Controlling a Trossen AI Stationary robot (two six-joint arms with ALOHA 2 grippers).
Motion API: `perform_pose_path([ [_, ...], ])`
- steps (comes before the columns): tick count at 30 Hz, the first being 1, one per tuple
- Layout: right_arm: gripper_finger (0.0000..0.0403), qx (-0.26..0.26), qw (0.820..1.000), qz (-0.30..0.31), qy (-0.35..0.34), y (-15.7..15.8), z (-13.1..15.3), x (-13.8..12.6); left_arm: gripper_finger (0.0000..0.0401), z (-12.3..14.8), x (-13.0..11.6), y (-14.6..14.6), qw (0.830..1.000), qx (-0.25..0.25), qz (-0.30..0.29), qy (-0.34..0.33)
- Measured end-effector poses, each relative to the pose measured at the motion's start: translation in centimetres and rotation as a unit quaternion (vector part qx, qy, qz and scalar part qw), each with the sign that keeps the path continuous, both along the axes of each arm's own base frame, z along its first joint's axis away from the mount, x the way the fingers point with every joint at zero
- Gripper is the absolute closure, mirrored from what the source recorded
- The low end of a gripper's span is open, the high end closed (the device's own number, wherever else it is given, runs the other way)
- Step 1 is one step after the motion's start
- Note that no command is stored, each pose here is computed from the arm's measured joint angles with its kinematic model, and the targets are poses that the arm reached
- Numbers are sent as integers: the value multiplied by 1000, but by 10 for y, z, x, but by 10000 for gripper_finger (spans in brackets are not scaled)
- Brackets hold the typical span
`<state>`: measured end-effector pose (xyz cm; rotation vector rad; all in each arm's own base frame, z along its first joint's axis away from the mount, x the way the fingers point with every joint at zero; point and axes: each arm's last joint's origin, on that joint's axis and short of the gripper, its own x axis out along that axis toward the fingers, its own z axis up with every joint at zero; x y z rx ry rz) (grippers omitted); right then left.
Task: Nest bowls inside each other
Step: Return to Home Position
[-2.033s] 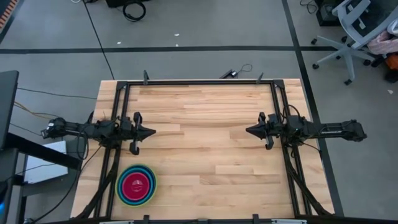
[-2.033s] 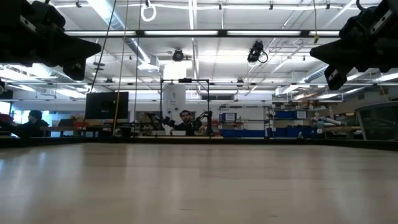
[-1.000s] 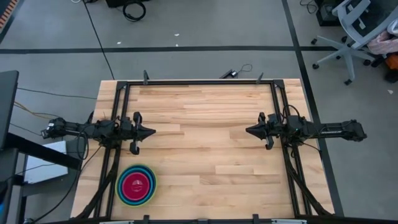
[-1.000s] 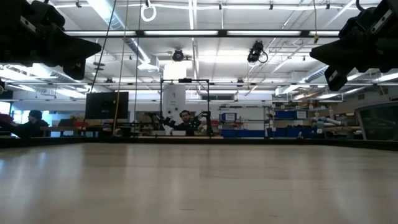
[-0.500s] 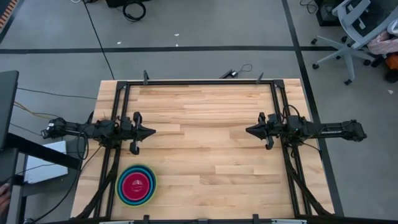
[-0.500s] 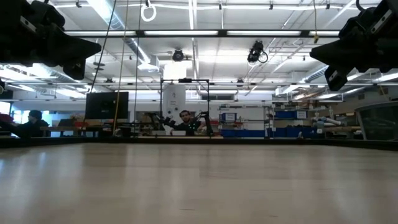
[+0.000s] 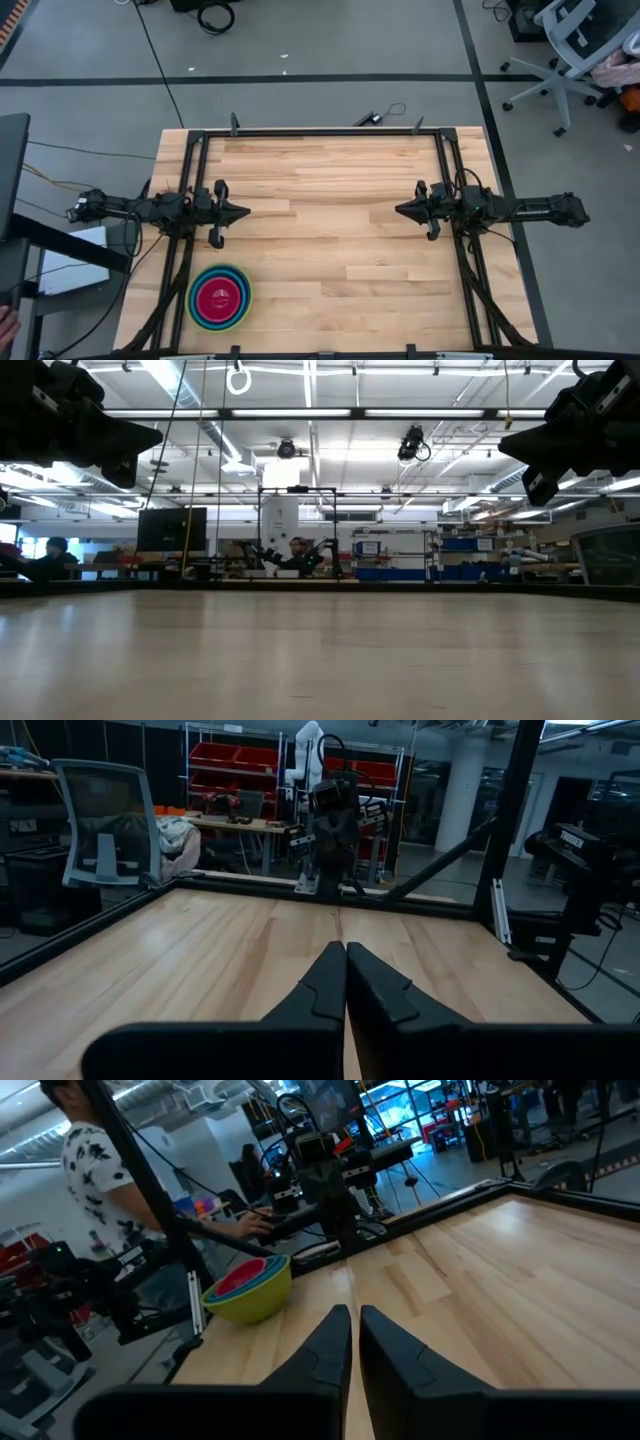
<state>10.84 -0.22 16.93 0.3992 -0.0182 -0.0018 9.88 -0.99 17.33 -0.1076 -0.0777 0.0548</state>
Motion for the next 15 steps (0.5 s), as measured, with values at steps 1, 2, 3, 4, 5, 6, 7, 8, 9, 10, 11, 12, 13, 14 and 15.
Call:
perform_pose_path([
  [1,369,0,1000,0,0,0,0,0,388,0,0,0,1000,0,0,0],
  [2,370,0,1000,0,0,0,0,0,388,0,0,0,1000,0,0,0],
  [3,370,0,1000,0,0,0,0,0,388,0,0,0,1000,0,0,0],
  [4,371,0,1000,0,0,0,0,0,388,0,0,0,1000,0,0,0],
  [5,371,0,1000,0,0,0,0,0,388,0,0,0,1000,0,0,0],
  [6,371,0,1000,0,0,0,0,0,388,0,0,0,1000,0,0,0],
  [7,370,0,1000,0,0,0,0,0,388,0,0,0,1000,0,0,0],
  [8,370,0,1000,0,0,0,0,0,388,0,0,0,1000,0,0,0],
  [9,370,0,1000,0,0,0,0,0,388,0,0,0,1000,0,0,0],
  [10,370,0,1000,0,0,0,0,0,388,0,0,0,1000,0,0,0],
  [11,370,0,1000,0,0,0,0,0,388,0,0,0,1000,0,0,0],
  [12,371,0,1000,0,0,0,0,0,388,0,0,0,1000,0,0,0],
  [13,371,0,1000,0,0,0,0,0,388,0,0,0,1000,0,0,0],
  [14,372,0,1000,0,0,0,0,0,388,0,0,0,1000,0,0,0],
  [15,372,0,1000,0,0,0,0,0,388,0,0,0,1000,0,0,0],
])
